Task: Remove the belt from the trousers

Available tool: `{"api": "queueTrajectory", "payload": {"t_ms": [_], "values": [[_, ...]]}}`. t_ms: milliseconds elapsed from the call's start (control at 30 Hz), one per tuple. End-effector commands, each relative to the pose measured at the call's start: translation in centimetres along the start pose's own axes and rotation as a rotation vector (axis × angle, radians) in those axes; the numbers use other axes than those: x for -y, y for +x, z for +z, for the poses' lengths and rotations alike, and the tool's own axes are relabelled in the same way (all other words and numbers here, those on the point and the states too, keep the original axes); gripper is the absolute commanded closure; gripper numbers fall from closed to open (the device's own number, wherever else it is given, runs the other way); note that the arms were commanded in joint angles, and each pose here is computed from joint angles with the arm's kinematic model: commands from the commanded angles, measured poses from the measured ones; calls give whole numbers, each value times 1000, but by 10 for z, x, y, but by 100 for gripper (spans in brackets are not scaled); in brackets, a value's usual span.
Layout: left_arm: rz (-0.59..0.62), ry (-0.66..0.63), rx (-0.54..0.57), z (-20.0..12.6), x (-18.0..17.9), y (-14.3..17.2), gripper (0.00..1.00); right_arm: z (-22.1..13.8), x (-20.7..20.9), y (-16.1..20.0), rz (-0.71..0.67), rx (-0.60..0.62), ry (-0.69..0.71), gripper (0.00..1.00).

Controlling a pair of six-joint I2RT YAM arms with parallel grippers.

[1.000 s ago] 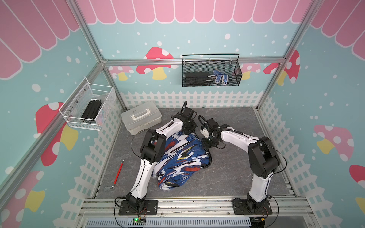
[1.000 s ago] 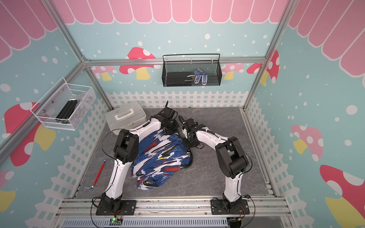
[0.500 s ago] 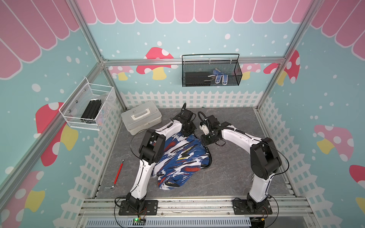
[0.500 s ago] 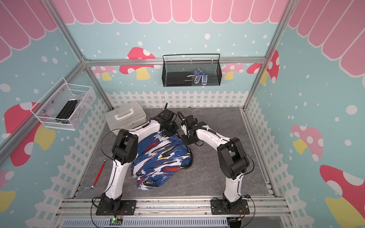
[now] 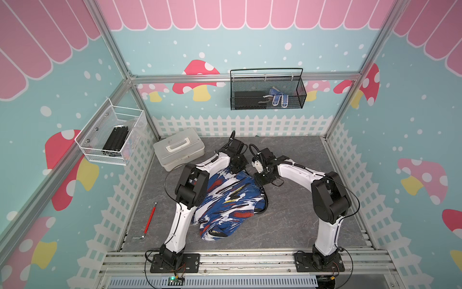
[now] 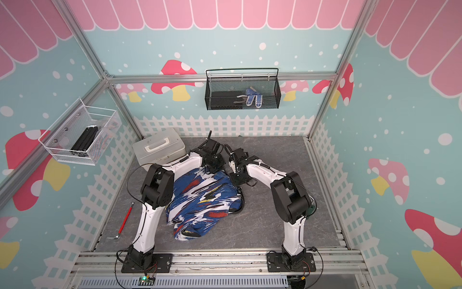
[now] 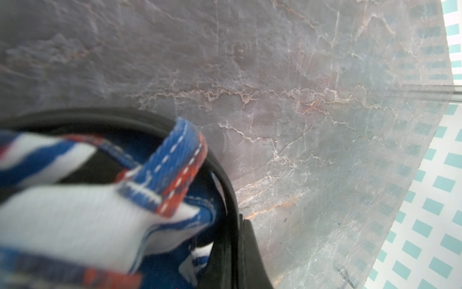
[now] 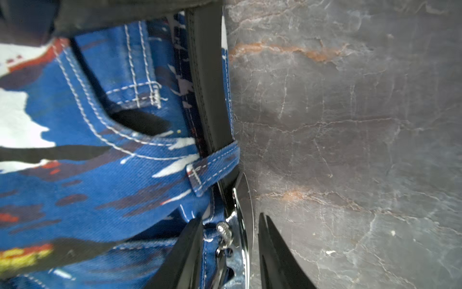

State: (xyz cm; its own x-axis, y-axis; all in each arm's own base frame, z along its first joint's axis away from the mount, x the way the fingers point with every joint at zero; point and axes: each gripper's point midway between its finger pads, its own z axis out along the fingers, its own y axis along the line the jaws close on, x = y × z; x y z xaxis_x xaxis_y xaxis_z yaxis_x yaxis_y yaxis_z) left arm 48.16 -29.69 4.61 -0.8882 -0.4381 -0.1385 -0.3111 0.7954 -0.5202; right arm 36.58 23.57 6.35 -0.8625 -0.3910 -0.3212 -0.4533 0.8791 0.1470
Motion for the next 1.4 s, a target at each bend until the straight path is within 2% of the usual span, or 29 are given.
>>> {"api": "queueTrajectory", "payload": {"t_ms": [0,700,867,1000,1167,1367], "values": [[-6,-11,-9,-13,-2,2,100,10,2,5,-11,-27,1,62],[0,-16,-13,-14,-8,1,100,13,8,-11,-3,-12,-13,66],[2,-15,-12,-14,-7,1,100,16,10,-7,0,-29,-15,72],[3,-13,-12,-15,-7,0,100,18,10,-5,3,-37,-22,86],[2,-12,-15,-14,-7,1,100,20,8,-6,6,-40,-35,98],[-10,6,-11,-17,-3,-5,100,26,9,3,33,-68,-33,100]]}}
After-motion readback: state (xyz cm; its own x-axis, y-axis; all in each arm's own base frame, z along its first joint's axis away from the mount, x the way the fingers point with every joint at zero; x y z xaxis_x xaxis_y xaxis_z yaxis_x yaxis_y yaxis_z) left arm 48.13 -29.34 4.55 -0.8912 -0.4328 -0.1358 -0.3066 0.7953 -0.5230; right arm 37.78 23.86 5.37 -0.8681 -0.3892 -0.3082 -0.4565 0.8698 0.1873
